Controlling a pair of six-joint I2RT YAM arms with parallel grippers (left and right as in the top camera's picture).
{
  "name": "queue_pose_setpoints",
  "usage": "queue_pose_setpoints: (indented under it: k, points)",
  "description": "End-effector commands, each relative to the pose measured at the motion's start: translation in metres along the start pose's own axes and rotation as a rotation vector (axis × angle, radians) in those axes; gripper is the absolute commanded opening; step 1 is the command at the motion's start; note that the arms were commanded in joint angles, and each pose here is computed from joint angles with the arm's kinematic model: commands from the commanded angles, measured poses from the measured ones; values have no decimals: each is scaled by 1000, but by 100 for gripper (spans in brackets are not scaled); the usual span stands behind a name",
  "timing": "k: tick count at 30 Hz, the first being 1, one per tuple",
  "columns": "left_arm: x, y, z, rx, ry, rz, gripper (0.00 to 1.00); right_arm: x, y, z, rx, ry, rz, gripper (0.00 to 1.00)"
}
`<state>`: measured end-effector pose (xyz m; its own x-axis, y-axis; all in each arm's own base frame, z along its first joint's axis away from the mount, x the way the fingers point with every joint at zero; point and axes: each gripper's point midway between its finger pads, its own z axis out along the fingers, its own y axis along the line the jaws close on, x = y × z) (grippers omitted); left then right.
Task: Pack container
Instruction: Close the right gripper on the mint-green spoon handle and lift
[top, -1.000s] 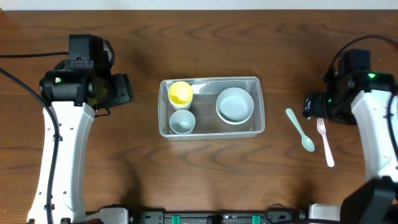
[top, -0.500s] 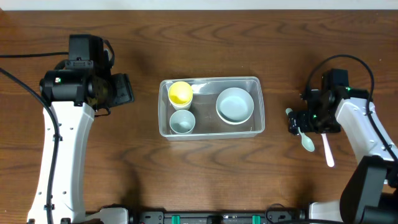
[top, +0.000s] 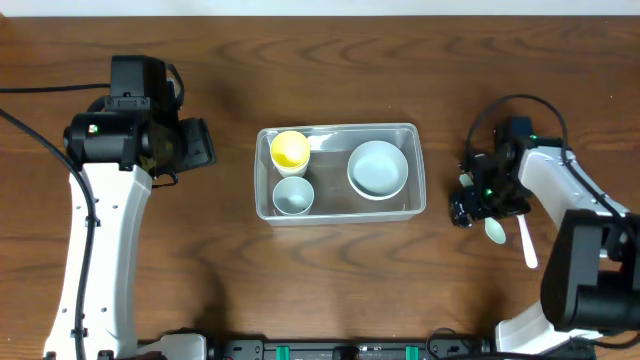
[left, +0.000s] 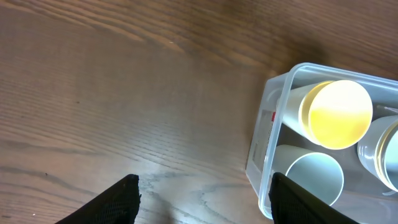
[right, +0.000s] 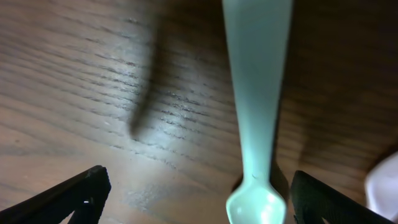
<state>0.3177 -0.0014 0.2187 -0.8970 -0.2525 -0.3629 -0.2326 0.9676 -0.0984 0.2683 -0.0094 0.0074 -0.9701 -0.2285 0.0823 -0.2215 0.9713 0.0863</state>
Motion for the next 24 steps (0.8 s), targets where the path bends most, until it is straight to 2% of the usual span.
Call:
queue_pose_setpoints:
  k: [1,7,10,16,24]
  points:
    - [2,0,1,3,9,-8,67,6,-2,12,19,54,-24,91]
    - [2,0,1,3,9,-8,67,12,-5,22,25,100,-3,77]
    - [2,0,1,3,9,-8,68,12,-7,23,37,104,-2,67]
    - [2,0,1,3,9,-8,67,11,-8,23,43,101,13,34]
    - [2,0,1,3,9,-8,67,8,-9,23,47,88,36,21]
